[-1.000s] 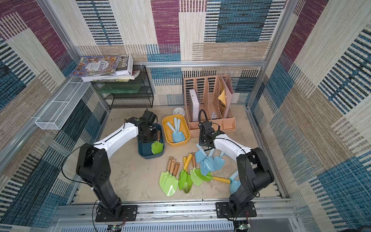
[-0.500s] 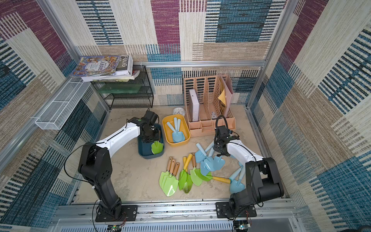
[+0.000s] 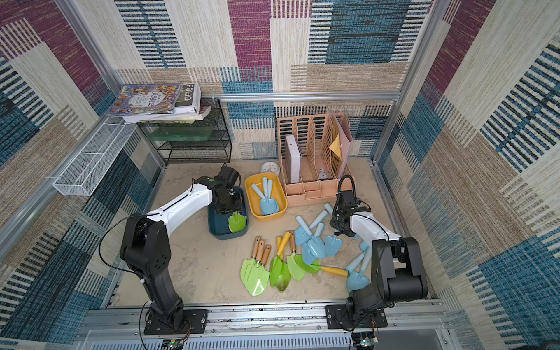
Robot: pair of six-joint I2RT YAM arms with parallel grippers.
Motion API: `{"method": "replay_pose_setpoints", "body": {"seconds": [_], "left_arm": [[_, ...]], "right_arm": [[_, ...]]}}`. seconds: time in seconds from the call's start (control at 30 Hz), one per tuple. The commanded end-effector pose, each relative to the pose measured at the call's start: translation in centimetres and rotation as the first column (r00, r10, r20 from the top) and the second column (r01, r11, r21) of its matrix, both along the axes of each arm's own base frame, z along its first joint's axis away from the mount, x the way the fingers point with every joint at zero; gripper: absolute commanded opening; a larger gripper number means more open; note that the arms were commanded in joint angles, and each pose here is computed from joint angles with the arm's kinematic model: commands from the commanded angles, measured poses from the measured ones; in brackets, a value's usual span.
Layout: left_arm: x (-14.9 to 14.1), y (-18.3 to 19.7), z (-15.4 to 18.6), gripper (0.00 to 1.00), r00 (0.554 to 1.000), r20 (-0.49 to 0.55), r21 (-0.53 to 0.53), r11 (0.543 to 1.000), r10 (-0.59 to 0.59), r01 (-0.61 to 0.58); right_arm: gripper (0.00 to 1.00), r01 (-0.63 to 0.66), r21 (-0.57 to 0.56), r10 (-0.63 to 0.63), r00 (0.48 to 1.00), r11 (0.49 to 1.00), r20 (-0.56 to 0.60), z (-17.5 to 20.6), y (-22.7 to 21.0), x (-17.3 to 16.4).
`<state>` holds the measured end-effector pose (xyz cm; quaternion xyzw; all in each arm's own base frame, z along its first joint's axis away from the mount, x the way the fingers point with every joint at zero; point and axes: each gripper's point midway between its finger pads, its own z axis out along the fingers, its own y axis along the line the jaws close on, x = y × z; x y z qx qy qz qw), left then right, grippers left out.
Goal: Sort the small shovels by color and place them into the storage box
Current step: Pick up the shovel from the center of the board.
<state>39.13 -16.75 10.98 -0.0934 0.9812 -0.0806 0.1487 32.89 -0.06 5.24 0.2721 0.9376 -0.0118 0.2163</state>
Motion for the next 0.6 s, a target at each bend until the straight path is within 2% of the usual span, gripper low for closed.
{"method": "replay_pose_setpoints", "body": {"seconds": [0.0, 0.3, 0.57], "left_arm": [[0.0, -0.1, 0.0, 0.44, 1.0, -0.002, 0.003, 1.0, -0.01, 0.01], [-0.2, 0.0, -0.2, 0.44, 1.0, -0.012, 0.011, 1.0, -0.015, 0.015], [-0.2, 0.0, -0.3, 0.44, 1.0, -0.013, 0.013, 1.0, -0.017, 0.018]], "right_arm": [[0.43, -0.017, 0.021, 0.017, 1.0, 1.0, 0.012, -0.1, 0.5, 0.5], [0.42, -0.026, 0.048, 0.027, 1.0, 0.999, -0.007, -1.2, 1.1, 0.7], [0.36, -0.03, 0.046, 0.031, 0.999, 0.999, -0.026, -2.2, 1.4, 0.3]]}}
